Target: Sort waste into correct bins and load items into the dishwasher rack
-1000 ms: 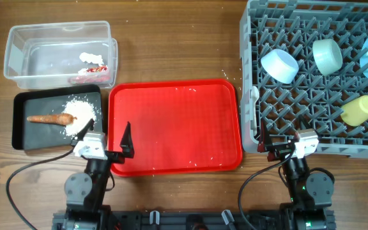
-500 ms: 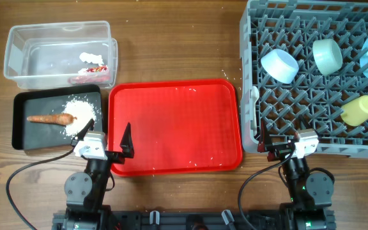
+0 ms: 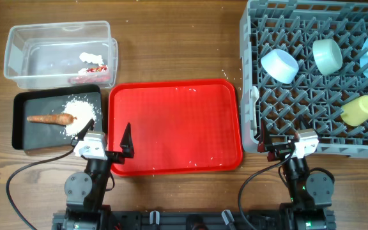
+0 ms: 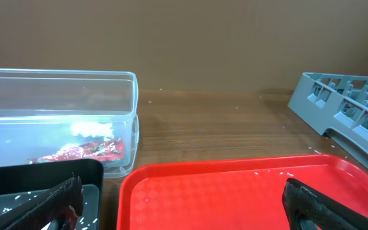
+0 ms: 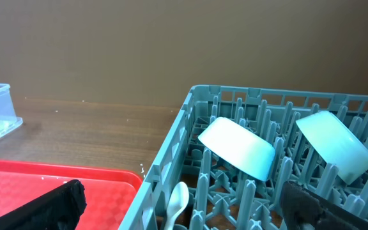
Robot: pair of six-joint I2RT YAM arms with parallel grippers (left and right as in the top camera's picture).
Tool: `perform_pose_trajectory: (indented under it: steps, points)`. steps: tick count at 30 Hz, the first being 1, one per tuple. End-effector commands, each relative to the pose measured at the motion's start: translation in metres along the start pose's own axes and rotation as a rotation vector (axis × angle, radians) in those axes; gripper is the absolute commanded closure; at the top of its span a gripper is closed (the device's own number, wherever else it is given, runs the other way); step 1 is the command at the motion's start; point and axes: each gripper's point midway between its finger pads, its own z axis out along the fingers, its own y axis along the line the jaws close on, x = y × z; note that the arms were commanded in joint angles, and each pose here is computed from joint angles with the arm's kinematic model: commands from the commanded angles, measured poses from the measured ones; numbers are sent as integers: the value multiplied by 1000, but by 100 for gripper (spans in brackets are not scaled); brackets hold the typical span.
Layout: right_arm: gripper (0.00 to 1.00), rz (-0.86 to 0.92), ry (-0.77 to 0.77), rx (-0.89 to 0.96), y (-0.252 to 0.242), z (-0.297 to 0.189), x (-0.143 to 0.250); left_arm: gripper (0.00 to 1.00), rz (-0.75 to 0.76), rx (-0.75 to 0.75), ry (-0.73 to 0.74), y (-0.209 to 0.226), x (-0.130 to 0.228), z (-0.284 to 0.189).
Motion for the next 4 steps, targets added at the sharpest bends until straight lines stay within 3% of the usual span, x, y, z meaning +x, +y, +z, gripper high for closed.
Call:
perform_pose_trajectory:
  steps: [1,4]
  points:
    - [0,-10,-5,-3,1,0,-1,0,19,7,0,-1,1,0]
    - [0,-10,-5,-3,1,0,-1,0,19,7,0,-1,1,0]
